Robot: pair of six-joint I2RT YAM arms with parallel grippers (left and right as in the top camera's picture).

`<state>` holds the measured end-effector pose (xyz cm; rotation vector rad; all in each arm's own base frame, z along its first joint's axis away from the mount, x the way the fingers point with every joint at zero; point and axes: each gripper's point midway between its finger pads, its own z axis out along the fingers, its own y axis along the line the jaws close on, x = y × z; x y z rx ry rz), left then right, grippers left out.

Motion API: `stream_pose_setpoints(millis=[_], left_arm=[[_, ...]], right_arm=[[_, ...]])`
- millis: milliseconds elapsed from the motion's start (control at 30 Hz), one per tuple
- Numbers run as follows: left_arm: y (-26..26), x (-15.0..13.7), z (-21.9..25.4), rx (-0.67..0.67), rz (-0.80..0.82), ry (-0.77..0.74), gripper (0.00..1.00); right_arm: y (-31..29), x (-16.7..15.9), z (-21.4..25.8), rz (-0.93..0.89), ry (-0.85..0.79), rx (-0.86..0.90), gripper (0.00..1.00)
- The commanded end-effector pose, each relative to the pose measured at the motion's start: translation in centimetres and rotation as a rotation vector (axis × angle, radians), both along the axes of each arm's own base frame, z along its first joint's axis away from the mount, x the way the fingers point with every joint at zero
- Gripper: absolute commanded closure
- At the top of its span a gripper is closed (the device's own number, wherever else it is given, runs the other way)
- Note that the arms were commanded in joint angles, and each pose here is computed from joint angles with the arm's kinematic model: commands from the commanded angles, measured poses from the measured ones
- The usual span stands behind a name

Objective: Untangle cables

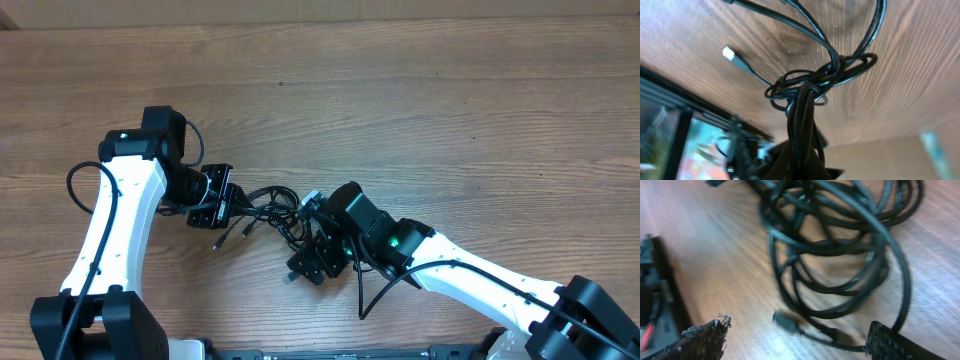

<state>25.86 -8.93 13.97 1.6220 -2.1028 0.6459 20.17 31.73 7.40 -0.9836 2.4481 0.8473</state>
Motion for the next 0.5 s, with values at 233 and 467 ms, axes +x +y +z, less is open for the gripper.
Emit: stream_pose_setpoints(millis=[233,467], left_arm=[[-0.2,0.7,0.5,-0.048,-0.544,-0.433,0.96],[-0.1,1.0,0.4,-0.045,-0.796,-0.627,0.96]], right_arm=[[-1.5,3.1,-0.3,-0.052,-0.175,-0.110,0.05],[-2.0,3.8,-0.4,-0.061,-0.219,-0.143,0.04]])
